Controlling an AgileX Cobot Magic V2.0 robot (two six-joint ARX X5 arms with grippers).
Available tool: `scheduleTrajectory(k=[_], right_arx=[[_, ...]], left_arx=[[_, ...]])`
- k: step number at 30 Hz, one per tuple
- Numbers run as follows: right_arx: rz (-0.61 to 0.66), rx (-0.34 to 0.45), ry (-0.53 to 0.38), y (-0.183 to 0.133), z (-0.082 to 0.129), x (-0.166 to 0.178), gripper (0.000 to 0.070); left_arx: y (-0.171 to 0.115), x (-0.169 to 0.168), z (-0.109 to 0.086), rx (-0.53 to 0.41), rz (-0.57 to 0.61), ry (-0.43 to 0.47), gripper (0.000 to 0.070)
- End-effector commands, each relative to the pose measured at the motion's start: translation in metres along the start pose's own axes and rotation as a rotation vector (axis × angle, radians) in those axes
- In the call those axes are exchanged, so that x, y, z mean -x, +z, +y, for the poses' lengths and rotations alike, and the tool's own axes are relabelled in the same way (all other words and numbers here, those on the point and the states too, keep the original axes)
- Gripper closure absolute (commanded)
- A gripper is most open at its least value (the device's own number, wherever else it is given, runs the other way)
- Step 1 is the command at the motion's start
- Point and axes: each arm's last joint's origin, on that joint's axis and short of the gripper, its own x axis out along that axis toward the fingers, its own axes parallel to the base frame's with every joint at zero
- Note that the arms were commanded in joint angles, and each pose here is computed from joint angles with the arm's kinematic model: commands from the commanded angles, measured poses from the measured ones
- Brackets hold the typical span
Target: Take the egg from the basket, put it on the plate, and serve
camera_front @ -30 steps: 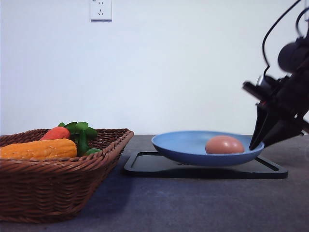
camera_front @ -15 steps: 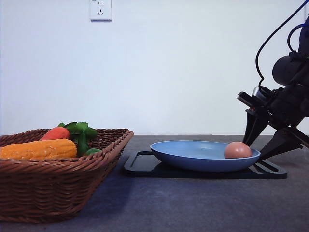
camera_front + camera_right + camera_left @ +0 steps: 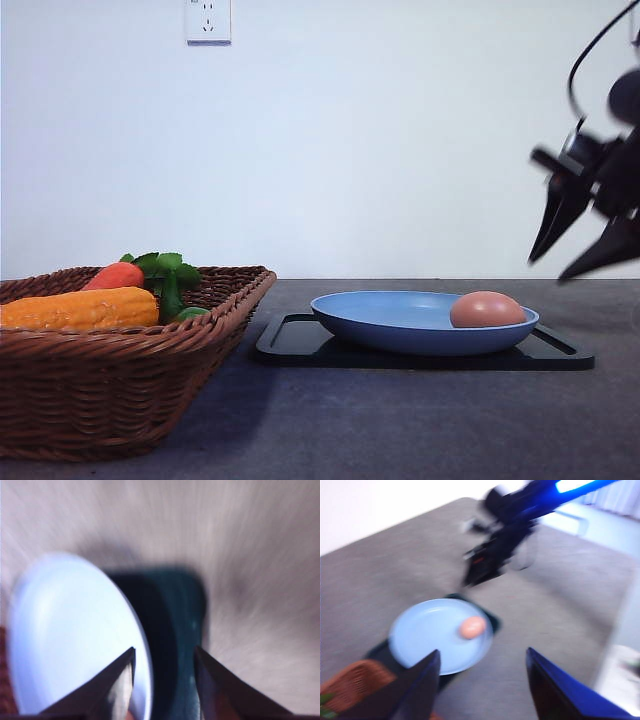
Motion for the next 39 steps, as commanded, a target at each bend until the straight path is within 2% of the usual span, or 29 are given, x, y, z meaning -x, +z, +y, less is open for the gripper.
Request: scheduleTrajectory(k=[1,5,7,10,15,19,24,27,29,33,39], right_arx=[[-0.057,0.046,0.008,0.008,0.006,0.015,0.0528],[-0.135,0.088,0.012,0.007,0.022,0.05,0.0666],[-0.163,0.109,0.014,0.002,0.033,0.068,0.07],[-0.189,0.154,-0.013,-0.009,0.051,0.09,0.07],[-0.166,0.265,-0.157,-0.041,0.086,0.111,0.07],[-0.198,0.366,-0.284,-0.066,0.112,0.121,0.07],[-0.262,0.481,-0.298,-0.094,0.133,0.122,0.07],[-0.331,0.542,-0.279,-0.113,0.137,0.117,0.07],[-0.393,0.576,-0.258,-0.127,0.134,0.111,0.07],[-0.501,0.62,-0.202,-0.154,0.12,0.096,0.07],[-0.629,0.644,-0.13,-0.19,0.088,0.074,0.07]], left_arx=[[0.003,-0.006,0.0,-0.011,-0.001,0.068,0.0454],[0.0,-0.027,0.006,-0.081,0.063,0.218,0.0611],[-0.003,-0.04,0.012,-0.124,0.111,0.261,0.07],[-0.009,-0.06,0.025,-0.142,0.187,0.314,0.07],[-0.022,-0.084,0.061,-0.095,0.315,0.439,0.07],[-0.033,-0.088,0.096,0.003,0.397,0.543,0.07],[-0.039,-0.074,0.13,0.169,0.381,0.569,0.07],[-0.039,-0.063,0.139,0.216,0.35,0.573,0.07],[-0.041,-0.056,0.138,0.217,0.319,0.583,0.07],[-0.052,-0.041,0.128,0.221,0.216,0.595,0.07],[-0.097,-0.018,0.106,0.263,0.07,0.589,0.07]])
